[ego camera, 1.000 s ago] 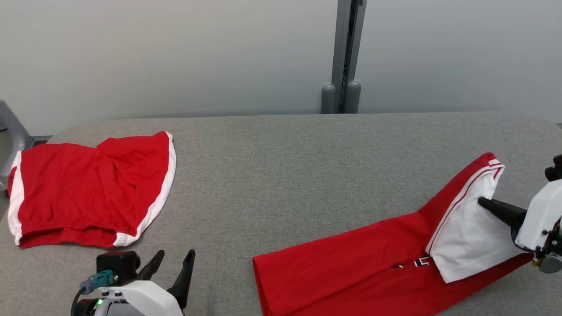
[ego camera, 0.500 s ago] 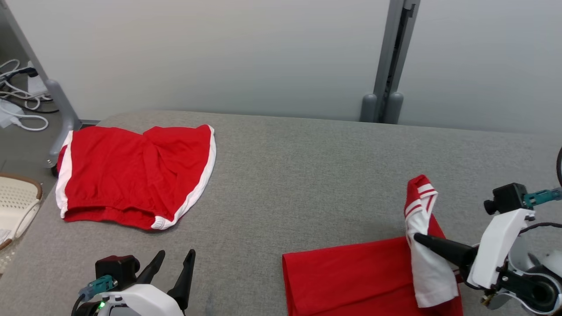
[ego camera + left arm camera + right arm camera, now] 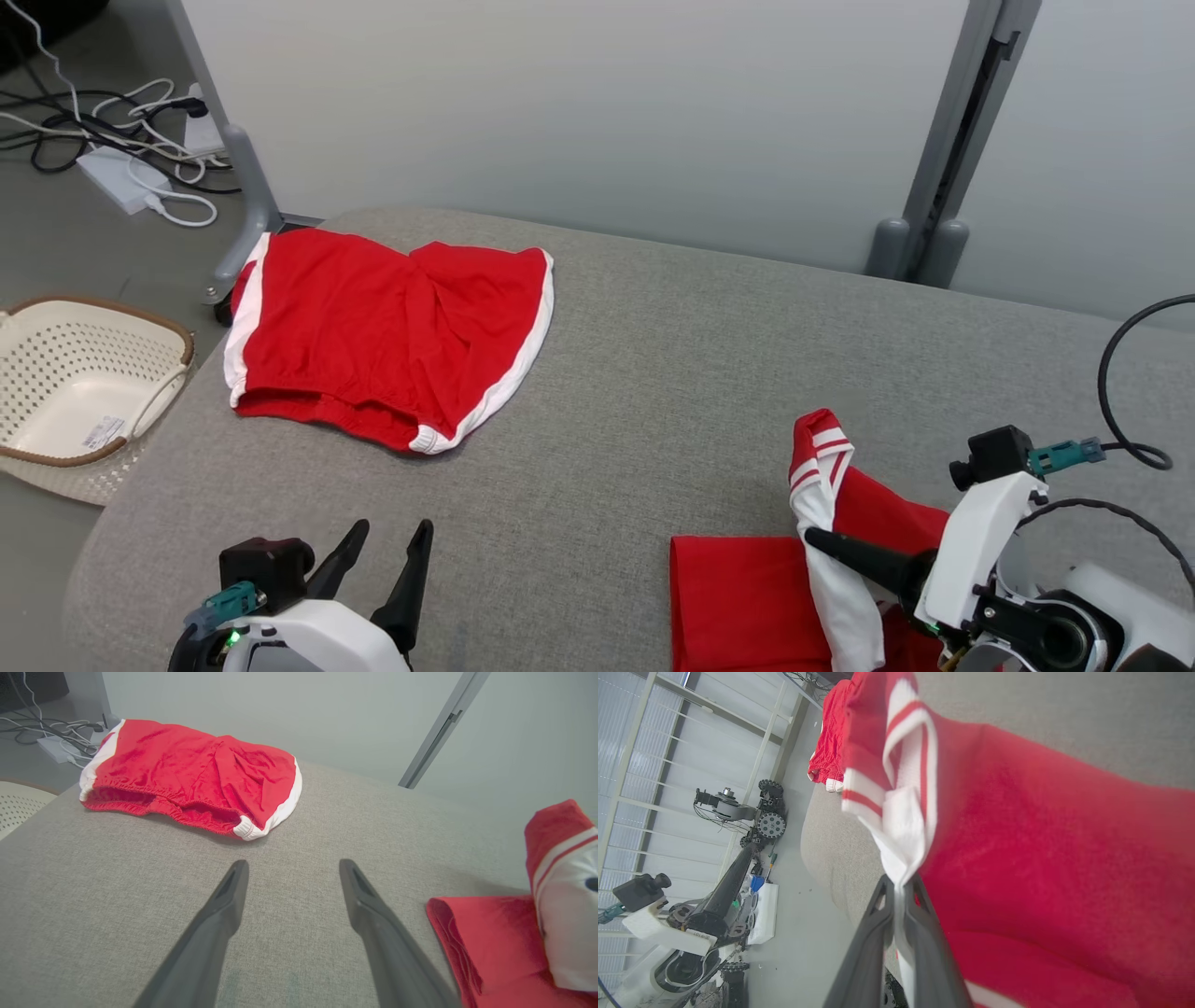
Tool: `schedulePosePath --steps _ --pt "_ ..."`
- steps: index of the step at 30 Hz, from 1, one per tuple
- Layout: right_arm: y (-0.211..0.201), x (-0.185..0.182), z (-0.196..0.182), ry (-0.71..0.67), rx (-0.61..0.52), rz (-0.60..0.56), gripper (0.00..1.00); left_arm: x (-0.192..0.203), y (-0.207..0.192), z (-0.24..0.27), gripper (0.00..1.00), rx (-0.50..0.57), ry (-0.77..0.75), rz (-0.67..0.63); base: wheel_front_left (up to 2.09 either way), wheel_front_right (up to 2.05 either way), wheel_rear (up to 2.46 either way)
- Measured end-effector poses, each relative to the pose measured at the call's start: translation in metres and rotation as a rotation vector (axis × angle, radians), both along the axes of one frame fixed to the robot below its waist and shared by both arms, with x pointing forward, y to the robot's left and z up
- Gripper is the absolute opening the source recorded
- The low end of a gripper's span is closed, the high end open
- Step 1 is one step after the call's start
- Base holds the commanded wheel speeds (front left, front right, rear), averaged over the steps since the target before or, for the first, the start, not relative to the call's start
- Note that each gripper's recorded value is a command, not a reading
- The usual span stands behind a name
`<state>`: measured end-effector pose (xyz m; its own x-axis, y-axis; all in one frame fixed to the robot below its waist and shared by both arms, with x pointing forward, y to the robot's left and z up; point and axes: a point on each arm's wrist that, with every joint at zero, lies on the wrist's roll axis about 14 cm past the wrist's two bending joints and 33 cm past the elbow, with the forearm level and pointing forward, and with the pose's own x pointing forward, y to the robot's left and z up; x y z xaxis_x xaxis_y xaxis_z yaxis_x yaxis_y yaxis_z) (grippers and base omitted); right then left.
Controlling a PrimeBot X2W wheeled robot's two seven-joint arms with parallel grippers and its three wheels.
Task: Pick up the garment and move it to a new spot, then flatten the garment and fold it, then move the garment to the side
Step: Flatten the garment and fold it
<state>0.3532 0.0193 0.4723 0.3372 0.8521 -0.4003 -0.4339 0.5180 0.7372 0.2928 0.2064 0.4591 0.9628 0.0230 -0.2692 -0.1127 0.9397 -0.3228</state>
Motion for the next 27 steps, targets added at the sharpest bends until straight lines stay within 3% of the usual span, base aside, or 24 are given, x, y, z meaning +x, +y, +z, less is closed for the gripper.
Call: schedulePosePath --steps 9,10,12,13,19,27 --pt "0.026 -0.007 -0.019 0.069 -0.022 0.044 0.0 -0.01 0.013 0.001 1.0 -0.006 -0.017 0.052 0.0 0.0 0.0" --pt "0.028 -0.008 -0.021 0.074 -0.025 0.047 0.1 -0.011 0.014 0.0 1.0 -0.006 -0.017 0.057 0.0 0.0 0.0" --pt "0.032 -0.009 -0.022 0.078 -0.027 0.054 0.84 -0.012 0.016 0.0 1.0 -0.007 -0.018 0.063 0.0 0.0 0.0" --pt "0.034 -0.009 -0.021 0.078 -0.024 0.059 1.0 -0.013 0.018 0.0 1.0 -0.007 -0.018 0.067 0.0 0.0 0.0" --pt "0.041 -0.01 -0.01 0.065 0.014 0.066 1.0 -0.013 0.02 0.0 1.0 -0.003 -0.016 0.072 0.0 0.0 0.0" --pt "0.021 0.009 0.017 -0.051 0.067 -0.015 1.0 0.0 0.01 0.004 1.0 0.002 -0.031 0.029 0.0 0.0 0.0"
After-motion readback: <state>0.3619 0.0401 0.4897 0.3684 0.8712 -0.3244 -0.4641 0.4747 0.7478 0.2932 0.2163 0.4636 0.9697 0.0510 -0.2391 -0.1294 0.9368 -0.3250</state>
